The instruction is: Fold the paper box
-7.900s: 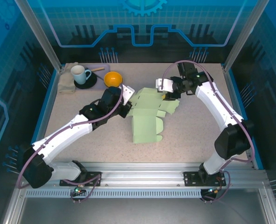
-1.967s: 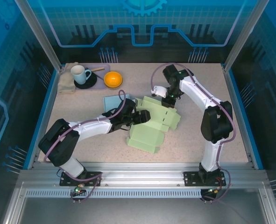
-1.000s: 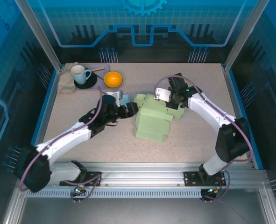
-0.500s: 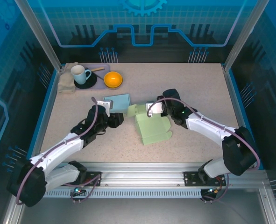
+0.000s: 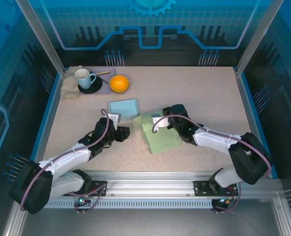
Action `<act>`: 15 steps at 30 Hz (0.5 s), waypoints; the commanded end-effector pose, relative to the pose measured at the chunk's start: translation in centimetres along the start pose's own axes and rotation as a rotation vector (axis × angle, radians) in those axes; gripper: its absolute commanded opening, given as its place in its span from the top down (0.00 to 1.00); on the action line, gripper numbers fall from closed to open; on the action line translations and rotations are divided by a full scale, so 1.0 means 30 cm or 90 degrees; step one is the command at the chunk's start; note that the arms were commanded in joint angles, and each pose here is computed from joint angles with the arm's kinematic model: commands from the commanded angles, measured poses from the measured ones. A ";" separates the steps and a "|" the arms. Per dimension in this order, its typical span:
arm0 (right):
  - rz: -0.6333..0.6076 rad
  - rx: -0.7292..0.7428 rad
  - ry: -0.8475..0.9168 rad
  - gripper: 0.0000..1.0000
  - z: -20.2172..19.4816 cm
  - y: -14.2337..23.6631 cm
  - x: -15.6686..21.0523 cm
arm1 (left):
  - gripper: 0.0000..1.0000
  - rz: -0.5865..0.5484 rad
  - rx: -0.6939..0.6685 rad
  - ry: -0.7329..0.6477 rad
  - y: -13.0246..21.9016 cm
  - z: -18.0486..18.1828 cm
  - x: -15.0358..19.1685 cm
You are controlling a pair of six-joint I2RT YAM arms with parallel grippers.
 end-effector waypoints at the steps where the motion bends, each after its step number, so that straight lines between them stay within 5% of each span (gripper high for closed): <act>1: -0.002 0.015 -0.004 1.00 0.006 -0.011 -0.013 | 0.48 -0.011 0.022 -0.033 -0.024 -0.039 -0.046; 15: 0.030 0.030 0.018 1.00 0.098 -0.094 0.008 | 0.49 0.021 0.050 -0.050 -0.125 -0.089 -0.079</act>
Point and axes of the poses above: each hand's point on the last joint's axis, 136 mm out from that joint toward the fingers, its own y axis back along the fingers, its own z axis along the line the jaws close on, x = y × z, the point moved 5 cm from there along y, back along the fingers
